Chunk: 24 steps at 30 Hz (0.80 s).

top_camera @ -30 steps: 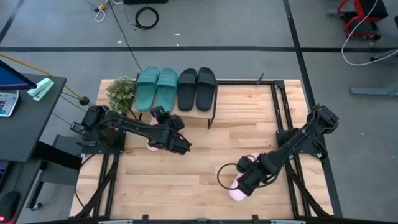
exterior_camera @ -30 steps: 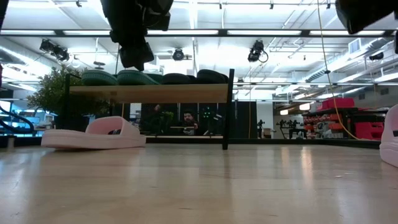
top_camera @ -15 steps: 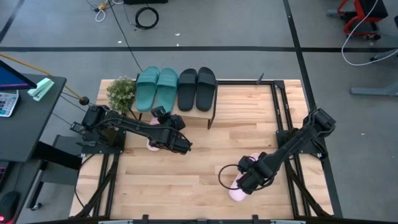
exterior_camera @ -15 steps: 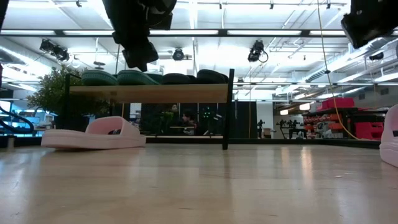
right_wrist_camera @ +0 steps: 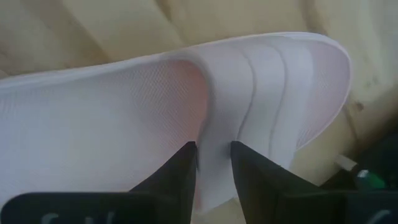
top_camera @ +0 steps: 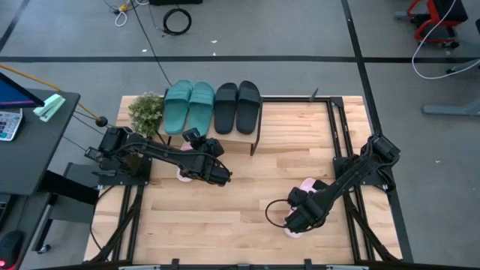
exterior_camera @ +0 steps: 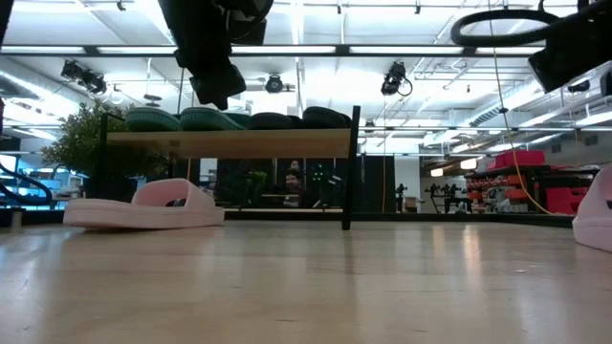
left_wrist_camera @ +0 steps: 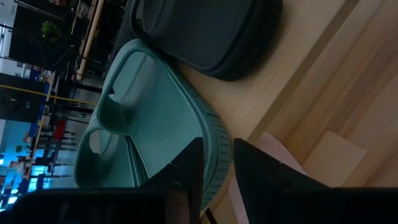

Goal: Pick and place slides into the shelf
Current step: Put the pink slide under the shelf

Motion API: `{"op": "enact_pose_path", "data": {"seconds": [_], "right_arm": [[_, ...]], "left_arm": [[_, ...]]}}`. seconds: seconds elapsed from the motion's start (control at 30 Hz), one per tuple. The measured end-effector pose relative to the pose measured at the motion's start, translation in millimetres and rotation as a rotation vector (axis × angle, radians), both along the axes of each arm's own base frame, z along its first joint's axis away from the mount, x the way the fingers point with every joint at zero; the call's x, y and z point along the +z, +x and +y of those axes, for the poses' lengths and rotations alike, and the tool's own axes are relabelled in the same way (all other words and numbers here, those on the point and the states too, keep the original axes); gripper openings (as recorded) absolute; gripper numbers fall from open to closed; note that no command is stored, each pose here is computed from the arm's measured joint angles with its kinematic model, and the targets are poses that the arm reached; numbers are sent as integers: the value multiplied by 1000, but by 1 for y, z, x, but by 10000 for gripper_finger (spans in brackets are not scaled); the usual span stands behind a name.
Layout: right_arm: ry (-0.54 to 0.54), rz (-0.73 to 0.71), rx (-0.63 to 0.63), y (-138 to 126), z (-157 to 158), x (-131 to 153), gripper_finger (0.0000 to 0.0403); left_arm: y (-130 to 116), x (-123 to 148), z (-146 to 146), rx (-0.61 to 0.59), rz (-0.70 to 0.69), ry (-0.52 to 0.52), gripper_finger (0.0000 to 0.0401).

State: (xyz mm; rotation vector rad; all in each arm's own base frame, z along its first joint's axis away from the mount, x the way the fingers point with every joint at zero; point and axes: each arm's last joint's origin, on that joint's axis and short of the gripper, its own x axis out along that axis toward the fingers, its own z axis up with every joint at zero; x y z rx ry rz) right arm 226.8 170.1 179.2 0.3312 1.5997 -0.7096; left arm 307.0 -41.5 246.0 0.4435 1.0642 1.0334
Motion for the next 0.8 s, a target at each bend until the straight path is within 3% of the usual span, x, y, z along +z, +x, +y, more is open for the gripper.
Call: {"op": "enact_pose_path", "data": {"seconds": [0.23, 0.5, 0.8], "right_arm": [[-147, 9, 48, -5, -8, 3, 89], [-324, -17, 94, -7, -17, 6, 13], [-367, -35, 112, -2, -24, 7, 5]], "left_arm": [[0, 0, 0, 0, 0, 0, 85], [0, 0, 0, 0, 0, 0, 89], [0, 0, 0, 0, -1, -1, 78]]}}
